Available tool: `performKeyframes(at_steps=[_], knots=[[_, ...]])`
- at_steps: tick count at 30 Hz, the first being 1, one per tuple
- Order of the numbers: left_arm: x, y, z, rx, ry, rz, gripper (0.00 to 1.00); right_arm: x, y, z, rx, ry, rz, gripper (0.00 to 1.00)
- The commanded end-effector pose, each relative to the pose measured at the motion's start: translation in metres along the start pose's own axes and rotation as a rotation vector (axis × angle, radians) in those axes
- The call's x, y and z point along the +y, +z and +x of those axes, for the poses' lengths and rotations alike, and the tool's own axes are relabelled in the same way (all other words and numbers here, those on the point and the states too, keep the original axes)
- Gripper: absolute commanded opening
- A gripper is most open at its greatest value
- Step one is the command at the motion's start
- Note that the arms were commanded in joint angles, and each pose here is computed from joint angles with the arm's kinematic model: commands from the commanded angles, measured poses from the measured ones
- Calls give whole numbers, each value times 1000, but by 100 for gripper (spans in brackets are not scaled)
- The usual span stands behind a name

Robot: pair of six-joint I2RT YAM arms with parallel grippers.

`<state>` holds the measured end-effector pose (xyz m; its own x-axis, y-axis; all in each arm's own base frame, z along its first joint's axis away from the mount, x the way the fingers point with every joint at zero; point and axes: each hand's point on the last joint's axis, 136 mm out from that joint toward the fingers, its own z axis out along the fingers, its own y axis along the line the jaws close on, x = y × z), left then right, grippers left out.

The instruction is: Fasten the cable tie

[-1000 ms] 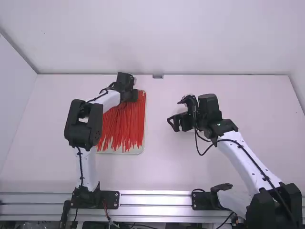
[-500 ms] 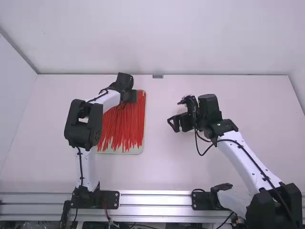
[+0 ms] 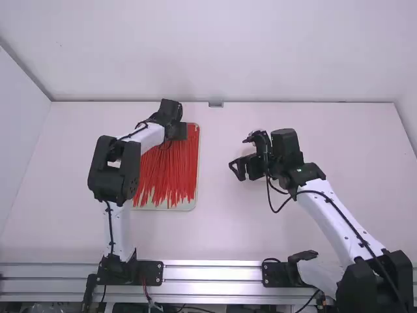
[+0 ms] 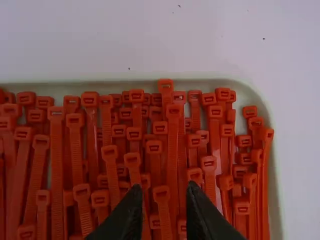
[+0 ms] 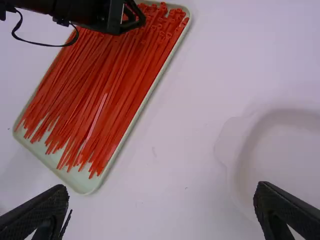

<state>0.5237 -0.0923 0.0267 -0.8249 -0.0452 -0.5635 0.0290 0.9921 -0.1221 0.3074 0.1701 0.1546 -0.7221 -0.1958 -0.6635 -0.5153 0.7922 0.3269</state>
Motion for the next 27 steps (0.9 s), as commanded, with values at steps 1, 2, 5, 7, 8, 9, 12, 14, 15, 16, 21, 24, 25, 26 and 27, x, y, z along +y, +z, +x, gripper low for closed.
performKeyframes(at_steps=[1,2,5,7,8,9,12,14,15,16,21,24,25,26,27], knots=[[1,10,7,20,17,-9,24,2,-2,-10,-16,-13,-4,99],[1,12,8,23,17,-5,24,3,-2,-10,-15,-14,-6,99],[2,16,12,30,15,-7,23,1,-2,-10,-17,-11,-2,99],[2,18,12,30,8,-8,23,1,-2,-10,-16,-12,-2,99],[2,18,12,29,-3,-8,24,2,-2,-10,-16,-11,-2,99],[2,18,11,27,-2,-7,23,2,-2,-10,-17,-12,-2,99],[2,18,11,26,-2,-7,23,2,-2,-10,-16,-13,-4,99],[2,18,11,26,-2,-8,23,1,-2,-10,-17,-11,-1,99],[2,18,11,26,-2,-8,23,1,-2,-10,-17,-10,-1,99],[2,18,11,26,-2,-9,22,1,-2,-10,-17,-10,-1,99],[2,18,10,23,-6,-11,17,2,-2,-10,-16,-13,-2,99],[2,18,9,18,-6,-10,15,1,-2,-10,-17,-11,-2,99],[2,18,8,15,-6,-9,14,2,-2,-10,-17,-12,-2,99],[2,18,8,13,-7,-10,14,2,-2,-10,-16,-13,-4,99],[3,18,7,12,-7,-10,13,2,-2,-10,-16,-13,-4,99]])
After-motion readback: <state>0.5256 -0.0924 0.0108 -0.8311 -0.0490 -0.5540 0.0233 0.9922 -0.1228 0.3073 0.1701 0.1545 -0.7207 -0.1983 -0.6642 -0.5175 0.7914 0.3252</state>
